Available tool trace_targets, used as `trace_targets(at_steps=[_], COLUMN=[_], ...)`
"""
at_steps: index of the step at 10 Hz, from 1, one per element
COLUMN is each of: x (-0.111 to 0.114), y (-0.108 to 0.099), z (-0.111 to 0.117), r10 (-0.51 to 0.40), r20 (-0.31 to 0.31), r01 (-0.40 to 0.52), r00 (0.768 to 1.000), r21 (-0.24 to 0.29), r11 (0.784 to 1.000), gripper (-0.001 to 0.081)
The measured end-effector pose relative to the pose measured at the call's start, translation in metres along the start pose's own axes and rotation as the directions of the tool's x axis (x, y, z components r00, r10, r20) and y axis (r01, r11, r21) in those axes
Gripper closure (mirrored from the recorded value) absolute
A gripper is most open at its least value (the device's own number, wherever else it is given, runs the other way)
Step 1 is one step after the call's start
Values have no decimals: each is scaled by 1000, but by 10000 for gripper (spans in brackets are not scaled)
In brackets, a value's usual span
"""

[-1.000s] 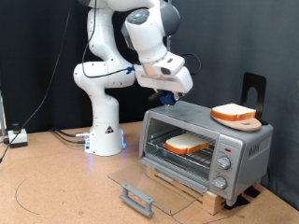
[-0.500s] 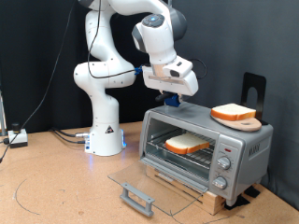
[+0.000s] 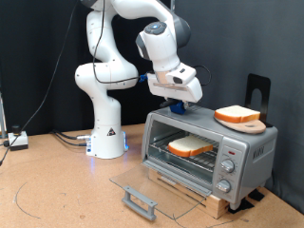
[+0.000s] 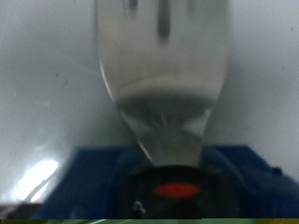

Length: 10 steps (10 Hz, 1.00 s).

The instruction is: Make a piece of toast with the oven

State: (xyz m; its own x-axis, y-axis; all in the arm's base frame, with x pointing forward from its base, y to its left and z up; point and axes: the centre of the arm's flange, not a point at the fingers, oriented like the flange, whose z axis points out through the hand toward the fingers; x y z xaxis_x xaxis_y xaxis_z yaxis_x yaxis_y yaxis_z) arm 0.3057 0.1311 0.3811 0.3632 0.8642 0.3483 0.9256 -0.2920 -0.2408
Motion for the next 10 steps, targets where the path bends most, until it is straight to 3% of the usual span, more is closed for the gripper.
trace_targets(at_steps=[1,2,3,4,5,8,9,10], x=[3,5,7,10,13,17,17,15], y=[-2,-3,-4,-6,-8,-20,-19,-15], z=[0,0,-2,-7,-16,-52,-50,-52], r10=[-15,-25,-35,-52,-76,-123,-121,-150], r20=[-10,-12,-14,-29,-57,-111,-107,-109], r01=[15,25,35,52,75,115,114,139], r00=[1000,1000,999,998,995,986,987,983], r21=[3,2,-1,-5,-17,-73,-71,-104], r11=[1000,1000,999,999,997,991,991,985], gripper=[237,237,63,63,8,-3,-3,-3])
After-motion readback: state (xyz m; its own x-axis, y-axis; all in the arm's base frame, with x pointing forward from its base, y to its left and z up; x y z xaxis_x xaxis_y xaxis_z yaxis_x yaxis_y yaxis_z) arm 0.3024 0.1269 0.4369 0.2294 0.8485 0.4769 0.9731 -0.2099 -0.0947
